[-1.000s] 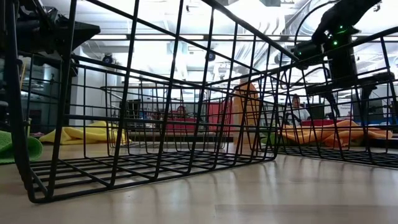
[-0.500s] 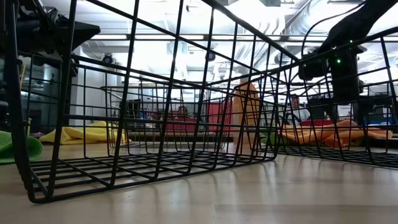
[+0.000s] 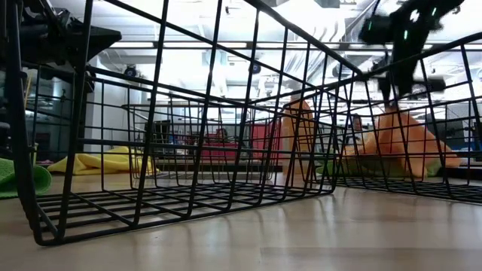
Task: Sort microfiber towel by color & place in baskets
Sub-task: Put the top orange microfiber cloth into the right wire basket
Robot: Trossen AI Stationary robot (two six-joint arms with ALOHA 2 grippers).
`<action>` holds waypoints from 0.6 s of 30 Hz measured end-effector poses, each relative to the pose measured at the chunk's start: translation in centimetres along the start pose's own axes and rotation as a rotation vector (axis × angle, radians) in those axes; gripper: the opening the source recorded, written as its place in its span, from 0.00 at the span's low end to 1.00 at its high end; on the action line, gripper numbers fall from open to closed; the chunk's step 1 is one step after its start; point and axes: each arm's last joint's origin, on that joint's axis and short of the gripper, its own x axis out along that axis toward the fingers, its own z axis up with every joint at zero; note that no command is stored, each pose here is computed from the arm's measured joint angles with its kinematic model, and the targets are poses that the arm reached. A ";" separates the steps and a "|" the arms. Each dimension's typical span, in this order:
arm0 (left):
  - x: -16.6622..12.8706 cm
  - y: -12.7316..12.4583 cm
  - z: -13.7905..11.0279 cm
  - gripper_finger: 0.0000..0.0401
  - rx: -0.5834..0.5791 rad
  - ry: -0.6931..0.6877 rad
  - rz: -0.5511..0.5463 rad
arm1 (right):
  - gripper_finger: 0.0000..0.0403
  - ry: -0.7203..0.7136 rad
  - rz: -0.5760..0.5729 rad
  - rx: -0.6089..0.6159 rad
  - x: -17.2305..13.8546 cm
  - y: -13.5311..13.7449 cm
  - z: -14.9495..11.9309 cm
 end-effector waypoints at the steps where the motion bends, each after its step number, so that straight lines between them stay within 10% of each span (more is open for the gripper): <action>1: 0.0 0.0 0.0 0.00 0.000 0.000 0.000 | 0.01 -0.039 0.051 -0.007 -1.3 0.2 0.8; 9: 0.0 0.0 0.0 0.00 0.000 0.000 0.000 | 0.00 -0.282 0.694 -0.120 -13.3 1.9 5.5; 18: 0.0 0.0 0.0 0.00 0.000 0.000 0.000 | 0.00 -0.038 1.235 -0.411 -20.3 1.4 4.4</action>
